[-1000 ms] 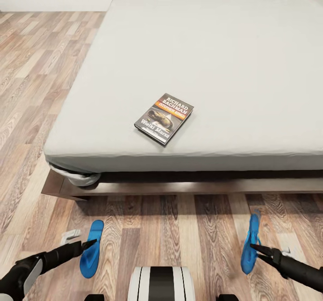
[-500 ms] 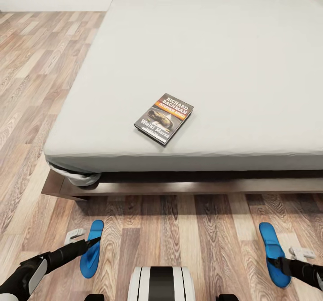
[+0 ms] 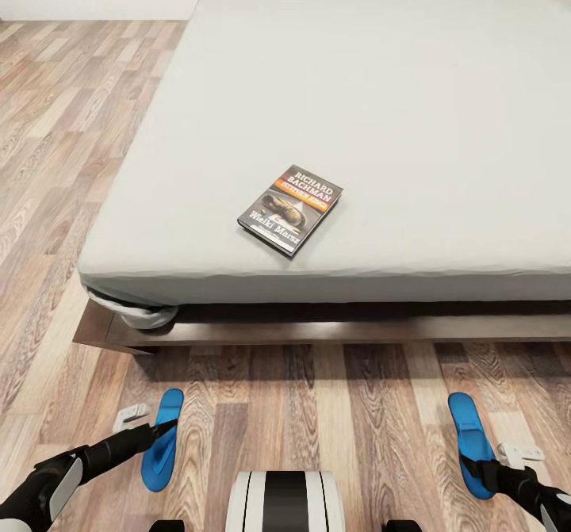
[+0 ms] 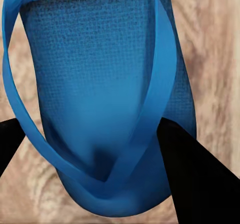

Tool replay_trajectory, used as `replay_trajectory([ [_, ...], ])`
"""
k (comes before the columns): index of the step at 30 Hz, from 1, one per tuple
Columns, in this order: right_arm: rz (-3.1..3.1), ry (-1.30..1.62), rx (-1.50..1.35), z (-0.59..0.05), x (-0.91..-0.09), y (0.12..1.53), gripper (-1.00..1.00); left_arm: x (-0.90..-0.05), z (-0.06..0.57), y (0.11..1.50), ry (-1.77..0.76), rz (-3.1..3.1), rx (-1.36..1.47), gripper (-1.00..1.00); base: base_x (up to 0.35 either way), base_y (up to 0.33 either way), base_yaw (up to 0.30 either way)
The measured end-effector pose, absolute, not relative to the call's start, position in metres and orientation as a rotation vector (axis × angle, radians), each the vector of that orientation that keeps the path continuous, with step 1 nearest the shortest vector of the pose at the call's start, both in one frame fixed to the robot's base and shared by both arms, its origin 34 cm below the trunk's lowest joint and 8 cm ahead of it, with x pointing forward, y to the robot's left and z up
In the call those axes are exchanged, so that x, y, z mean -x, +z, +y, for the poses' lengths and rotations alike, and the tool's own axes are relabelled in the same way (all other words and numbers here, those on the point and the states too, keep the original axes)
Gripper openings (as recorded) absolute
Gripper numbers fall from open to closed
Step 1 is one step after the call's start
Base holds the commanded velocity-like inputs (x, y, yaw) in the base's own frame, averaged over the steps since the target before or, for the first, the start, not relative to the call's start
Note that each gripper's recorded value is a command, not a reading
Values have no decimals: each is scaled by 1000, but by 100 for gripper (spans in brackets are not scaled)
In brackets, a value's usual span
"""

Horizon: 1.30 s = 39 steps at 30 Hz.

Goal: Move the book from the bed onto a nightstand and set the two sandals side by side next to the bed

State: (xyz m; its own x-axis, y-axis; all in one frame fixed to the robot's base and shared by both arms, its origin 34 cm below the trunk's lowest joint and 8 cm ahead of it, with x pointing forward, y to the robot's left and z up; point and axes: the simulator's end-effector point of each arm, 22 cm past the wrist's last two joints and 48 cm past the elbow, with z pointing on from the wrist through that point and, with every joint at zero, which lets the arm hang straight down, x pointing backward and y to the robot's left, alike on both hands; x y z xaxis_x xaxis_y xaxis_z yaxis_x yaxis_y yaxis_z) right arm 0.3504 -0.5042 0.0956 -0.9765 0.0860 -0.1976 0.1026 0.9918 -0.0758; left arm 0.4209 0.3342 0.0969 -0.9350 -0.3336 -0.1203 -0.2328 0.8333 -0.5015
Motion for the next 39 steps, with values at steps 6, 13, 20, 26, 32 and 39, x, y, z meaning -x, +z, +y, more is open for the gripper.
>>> replay_trajectory([
  [6,2940,-127,-143,-504,-350,96,-100,-421,335,97,-728,2812,441,100,0,229,0],
  [13,2940,-127,-144,-504,-350,96,-100,-420,335,96,-729,2813,443,100,0,290,0],
  [20,2940,-127,-144,-504,-350,96,-100,-420,335,96,-728,2814,443,100,0,293,0],
  [26,2940,-128,-144,-504,-350,96,-100,-412,334,94,-732,2827,459,100,0,293,0],
  [32,2890,-131,-110,-504,-362,98,-100,-410,334,93,-732,2830,463,100,0,293,0],
  [39,2836,-405,-121,-543,-365,106,-100,-409,333,93,-733,2832,464,100,0,293,0],
])
